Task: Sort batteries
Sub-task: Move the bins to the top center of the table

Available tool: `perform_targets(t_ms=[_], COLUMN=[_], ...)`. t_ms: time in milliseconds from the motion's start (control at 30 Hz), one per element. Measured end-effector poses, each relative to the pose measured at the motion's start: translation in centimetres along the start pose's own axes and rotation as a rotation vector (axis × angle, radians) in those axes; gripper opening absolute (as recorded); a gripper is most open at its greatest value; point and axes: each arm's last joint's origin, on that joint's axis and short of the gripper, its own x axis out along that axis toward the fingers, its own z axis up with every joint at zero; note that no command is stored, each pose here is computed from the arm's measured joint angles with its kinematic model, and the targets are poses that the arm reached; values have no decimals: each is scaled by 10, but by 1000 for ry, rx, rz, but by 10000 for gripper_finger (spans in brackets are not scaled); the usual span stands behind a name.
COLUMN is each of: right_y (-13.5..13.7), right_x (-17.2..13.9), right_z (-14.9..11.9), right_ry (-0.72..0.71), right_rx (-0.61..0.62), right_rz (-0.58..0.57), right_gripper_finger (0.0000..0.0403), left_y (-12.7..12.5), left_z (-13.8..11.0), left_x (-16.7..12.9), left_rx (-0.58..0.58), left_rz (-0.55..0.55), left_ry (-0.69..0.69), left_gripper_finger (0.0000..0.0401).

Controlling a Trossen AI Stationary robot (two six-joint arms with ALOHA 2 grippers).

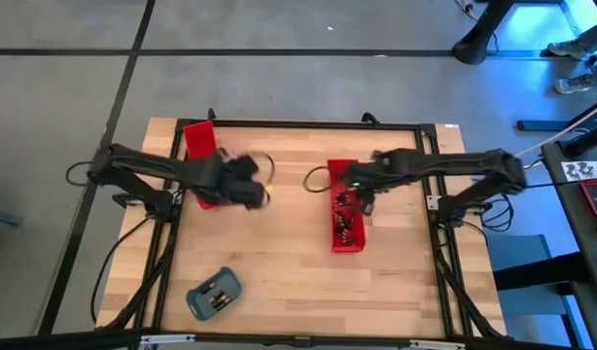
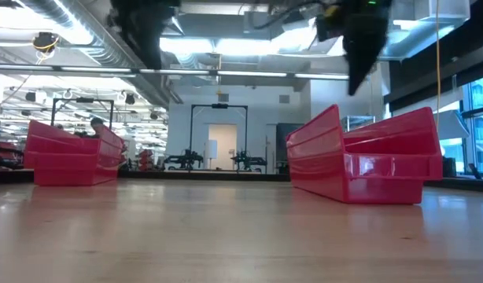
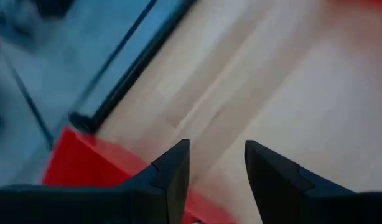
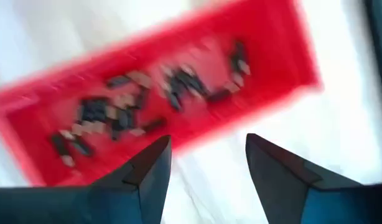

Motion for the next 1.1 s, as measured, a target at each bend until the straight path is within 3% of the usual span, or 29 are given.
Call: perform_targets(t_ms=[100,200,333,433,600,700,900,1100], right_y=[-19,-35,-48,-54,-61,-65,-75,-76], right_x=[-6,-3,12,24,39,43,42,40], right_z=[-28,-51,-67,-70,-66,-63,-57,-48], right_ry=[-62,-143,-234,-304,-391,-430,-496,-581], right_rx=[131,312,520,592,582,550,535,461], right_rz=[-66,-44,34,75,83,71,51,36], right_gripper_finger=[209,209,209,209,209,209,209,209], left_y=[34,68,108,130,149,147,142,142], left_z=[4,7,8,5,-9,-20,-36,-49], left_x=[-9,-9,-1,10,39,64,105,137], left_rx=[-252,-474,-552,-596,-726,-816,-896,-899], left_rz=[-12,12,25,76,133,88,86,111], left_ry=[-35,-42,23,109,268,347,384,421], left_gripper_finger=[143,143,160,196,269,288,277,247])
